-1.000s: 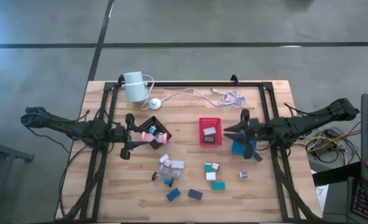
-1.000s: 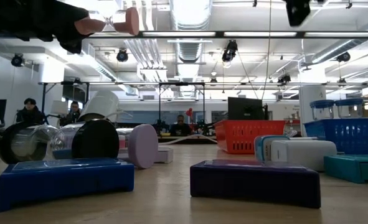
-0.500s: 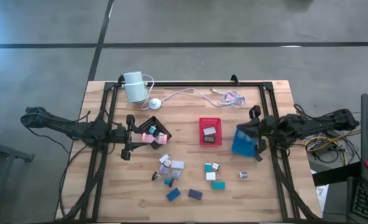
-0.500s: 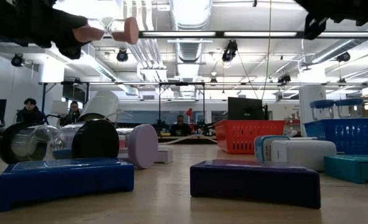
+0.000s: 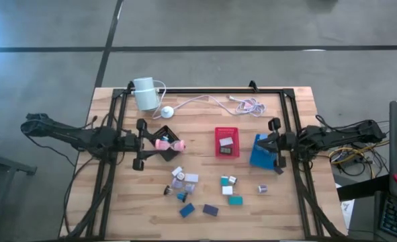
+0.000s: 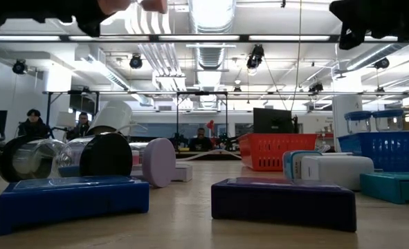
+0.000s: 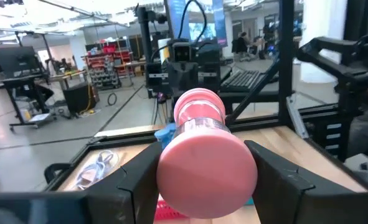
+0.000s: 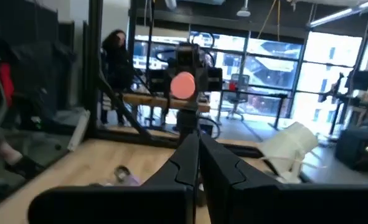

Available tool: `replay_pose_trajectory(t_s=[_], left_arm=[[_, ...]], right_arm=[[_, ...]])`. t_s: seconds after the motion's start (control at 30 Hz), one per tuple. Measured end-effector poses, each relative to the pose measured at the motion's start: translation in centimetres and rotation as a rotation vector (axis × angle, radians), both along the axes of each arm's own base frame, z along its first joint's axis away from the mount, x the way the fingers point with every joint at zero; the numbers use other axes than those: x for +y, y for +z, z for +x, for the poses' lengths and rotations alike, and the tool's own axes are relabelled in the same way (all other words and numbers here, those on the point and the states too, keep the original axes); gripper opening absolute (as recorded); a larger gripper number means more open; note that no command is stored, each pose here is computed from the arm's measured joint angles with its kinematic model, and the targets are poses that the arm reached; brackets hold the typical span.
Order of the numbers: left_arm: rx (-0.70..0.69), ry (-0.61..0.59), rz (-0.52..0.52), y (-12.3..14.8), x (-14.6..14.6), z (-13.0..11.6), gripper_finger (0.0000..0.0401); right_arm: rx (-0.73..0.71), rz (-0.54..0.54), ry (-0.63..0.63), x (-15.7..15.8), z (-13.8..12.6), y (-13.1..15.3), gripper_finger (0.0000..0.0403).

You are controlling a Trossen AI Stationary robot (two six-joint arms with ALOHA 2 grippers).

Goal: Pick & Place Office items
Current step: Put the pink hourglass into the blue bin

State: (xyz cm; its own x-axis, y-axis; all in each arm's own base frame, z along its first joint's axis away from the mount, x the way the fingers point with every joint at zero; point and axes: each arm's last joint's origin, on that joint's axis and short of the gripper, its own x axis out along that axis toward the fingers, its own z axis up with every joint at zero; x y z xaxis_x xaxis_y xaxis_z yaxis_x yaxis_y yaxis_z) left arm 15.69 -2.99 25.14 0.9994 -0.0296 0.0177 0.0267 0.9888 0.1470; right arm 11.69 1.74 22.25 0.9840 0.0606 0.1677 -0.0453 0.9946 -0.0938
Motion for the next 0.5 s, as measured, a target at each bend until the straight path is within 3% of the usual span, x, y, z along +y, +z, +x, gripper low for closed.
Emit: replay_pose_trajectory(t_s=[0.17, 0.5], left_arm=[[0.029, 0.001, 0.032, 1.1, -0.5, 2.2, 0.02], [0.153, 0.01, 0.091, 0.6, -0.7, 5.2, 0.02]], right_arm=[[-0.013, -0.186, -0.039, 0.0, 0.1, 0.2, 0.0008], [0.06, -0.436, -0.107, 0.0, 1.0, -0.5, 0.0015]])
